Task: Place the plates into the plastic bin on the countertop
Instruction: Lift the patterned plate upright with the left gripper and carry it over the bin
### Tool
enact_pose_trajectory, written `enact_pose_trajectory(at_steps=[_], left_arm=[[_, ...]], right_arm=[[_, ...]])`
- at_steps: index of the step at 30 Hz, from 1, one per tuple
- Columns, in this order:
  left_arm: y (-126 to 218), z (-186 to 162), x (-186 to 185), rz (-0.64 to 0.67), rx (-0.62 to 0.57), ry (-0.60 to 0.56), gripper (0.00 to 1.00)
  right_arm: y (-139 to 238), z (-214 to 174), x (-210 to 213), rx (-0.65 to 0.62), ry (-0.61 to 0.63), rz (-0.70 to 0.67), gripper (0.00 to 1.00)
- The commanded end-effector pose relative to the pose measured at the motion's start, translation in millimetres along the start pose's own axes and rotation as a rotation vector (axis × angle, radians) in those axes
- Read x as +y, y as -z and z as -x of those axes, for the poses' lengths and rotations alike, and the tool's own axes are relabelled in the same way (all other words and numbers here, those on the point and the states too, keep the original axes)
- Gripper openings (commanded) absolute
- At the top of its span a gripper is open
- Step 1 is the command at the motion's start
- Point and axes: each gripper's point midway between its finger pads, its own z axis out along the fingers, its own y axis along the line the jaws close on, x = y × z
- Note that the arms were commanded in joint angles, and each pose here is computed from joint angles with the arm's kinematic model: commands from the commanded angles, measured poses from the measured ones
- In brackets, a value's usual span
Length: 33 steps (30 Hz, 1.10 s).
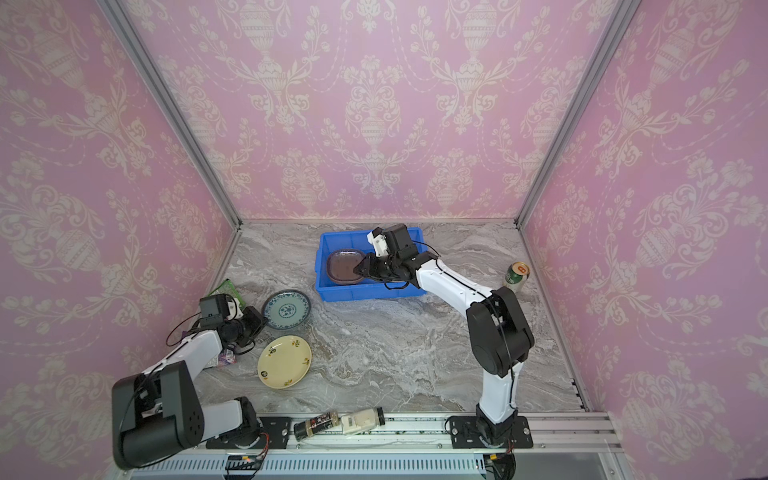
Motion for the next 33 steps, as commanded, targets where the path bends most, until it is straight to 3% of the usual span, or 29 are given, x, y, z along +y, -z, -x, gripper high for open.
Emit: enact_pose_trajectory(at_steps=[1,7,14,24,33], left_arm=[[28.3,26.2,-19.7,0.003,-0.099,-0.065,0.00],[70.8,55.2,-57.8,-0.050,-0.235,-0.109,0.00],[85.2,75.3,-125.2,-0.157,-0.296,-0.203,0.00],[47.1,61.9,-230.3,-0.329,-0.197,-0.314,0.00],[-0.3,16.4,-312.9,-0.435,-0.049,-0.453,0.00]], right_arm=[[7.8,11.1,9.2,-0.014,0.046,0.004,0.18],[43.0,40.0,-16.9,-0.131,0.051,-0.083,0.18],[94.4,68.4,-53.7,-0.284,-0.005,-0.178,0.21],[152.8,77.0,-119.5,-0.470,-0.146,-0.374,0.24],[166.3,70.6,-157.1,-0.478,-0.175,-0.467,0.28]])
